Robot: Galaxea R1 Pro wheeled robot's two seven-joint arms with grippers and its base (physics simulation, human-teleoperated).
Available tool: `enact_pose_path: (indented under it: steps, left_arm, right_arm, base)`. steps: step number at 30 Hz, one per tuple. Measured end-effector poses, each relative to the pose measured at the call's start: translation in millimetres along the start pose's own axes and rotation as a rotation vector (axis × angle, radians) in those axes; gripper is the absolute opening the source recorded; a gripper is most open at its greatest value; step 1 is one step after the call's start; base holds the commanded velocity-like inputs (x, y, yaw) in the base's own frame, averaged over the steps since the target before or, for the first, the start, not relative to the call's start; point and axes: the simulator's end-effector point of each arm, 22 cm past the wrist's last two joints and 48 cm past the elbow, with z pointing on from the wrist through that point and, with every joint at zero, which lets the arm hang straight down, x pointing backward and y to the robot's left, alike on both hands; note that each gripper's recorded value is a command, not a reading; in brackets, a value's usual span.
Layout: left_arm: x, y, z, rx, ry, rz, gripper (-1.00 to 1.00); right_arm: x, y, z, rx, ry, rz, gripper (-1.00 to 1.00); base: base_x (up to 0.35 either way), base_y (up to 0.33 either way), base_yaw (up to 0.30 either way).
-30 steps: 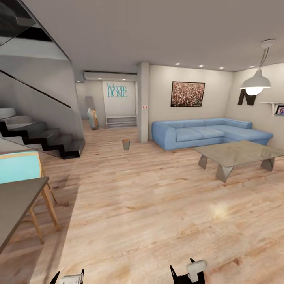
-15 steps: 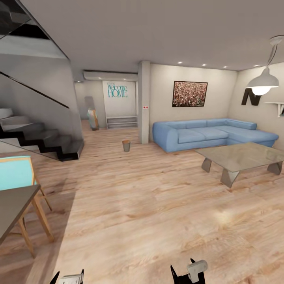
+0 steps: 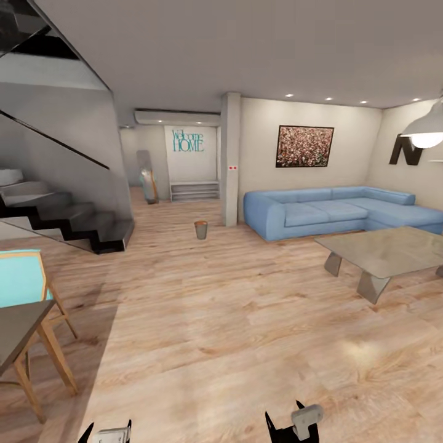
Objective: Put the three can of soda from the living room inside the tash can in the kitchen.
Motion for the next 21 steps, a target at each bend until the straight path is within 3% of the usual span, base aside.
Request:
enact_pose_path:
  steps: [16, 21]
  left_arm:
    - [0.1, -0.7, -0.1, 0.002, 0.000, 0.002, 1.00]
    - [0.1, -1.0, -0.1, 0.003, 0.000, 0.002, 1.00]
  right_arm:
    - [-0.5, 0.0, 0.2, 0.000, -0.001, -0.001, 1.00]
    - [-0.3, 0.0, 0.1, 0.000, -0.001, -0.001, 1.00]
  base:
    - [0.324, 0.000, 0.240]
    - [0.324, 0.000, 0.141]
